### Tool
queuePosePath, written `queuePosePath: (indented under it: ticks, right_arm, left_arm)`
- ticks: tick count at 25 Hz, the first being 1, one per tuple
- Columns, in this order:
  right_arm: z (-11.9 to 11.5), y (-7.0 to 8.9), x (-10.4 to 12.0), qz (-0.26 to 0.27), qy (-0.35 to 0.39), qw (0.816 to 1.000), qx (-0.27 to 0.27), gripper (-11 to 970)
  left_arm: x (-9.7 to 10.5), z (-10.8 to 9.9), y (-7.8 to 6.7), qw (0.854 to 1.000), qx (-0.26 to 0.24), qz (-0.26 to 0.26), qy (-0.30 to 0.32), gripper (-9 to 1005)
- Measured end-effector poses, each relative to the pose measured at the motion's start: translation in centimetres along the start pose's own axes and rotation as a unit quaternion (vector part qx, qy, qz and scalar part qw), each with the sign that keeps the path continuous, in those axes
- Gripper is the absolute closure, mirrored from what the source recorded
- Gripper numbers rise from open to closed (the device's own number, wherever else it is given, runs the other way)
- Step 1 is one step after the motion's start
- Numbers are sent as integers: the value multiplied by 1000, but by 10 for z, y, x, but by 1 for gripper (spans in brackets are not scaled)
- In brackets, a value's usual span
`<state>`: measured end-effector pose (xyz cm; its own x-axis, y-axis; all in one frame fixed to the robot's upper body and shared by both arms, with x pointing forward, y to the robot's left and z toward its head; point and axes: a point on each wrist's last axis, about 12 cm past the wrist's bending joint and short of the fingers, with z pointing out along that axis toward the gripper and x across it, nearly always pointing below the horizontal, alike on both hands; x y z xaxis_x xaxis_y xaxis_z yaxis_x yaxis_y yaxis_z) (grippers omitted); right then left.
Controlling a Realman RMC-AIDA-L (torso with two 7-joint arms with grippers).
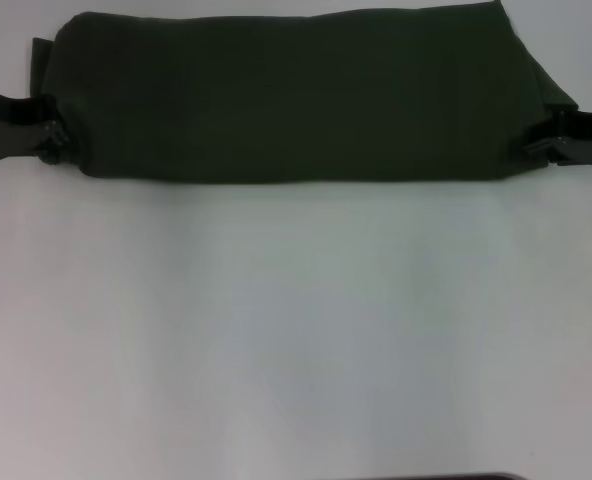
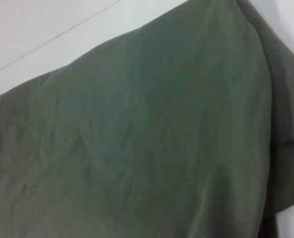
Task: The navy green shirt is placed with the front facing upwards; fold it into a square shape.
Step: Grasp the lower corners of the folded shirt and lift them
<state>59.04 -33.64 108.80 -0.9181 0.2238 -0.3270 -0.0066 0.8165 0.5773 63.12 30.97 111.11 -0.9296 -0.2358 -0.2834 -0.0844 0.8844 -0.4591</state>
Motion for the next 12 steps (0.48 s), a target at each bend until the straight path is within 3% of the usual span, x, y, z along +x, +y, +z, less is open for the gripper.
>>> queuePosePath:
  ticks: [8,12]
  right_arm:
    - [-2,1,-2,2,1,1000,0,626]
    - [-3,1,-3,3,3,1000,-2,810]
  left_arm:
    - [2,1,1,1000,-1,0,4,955]
    - [3,1,0,1000,-2,5,11,955]
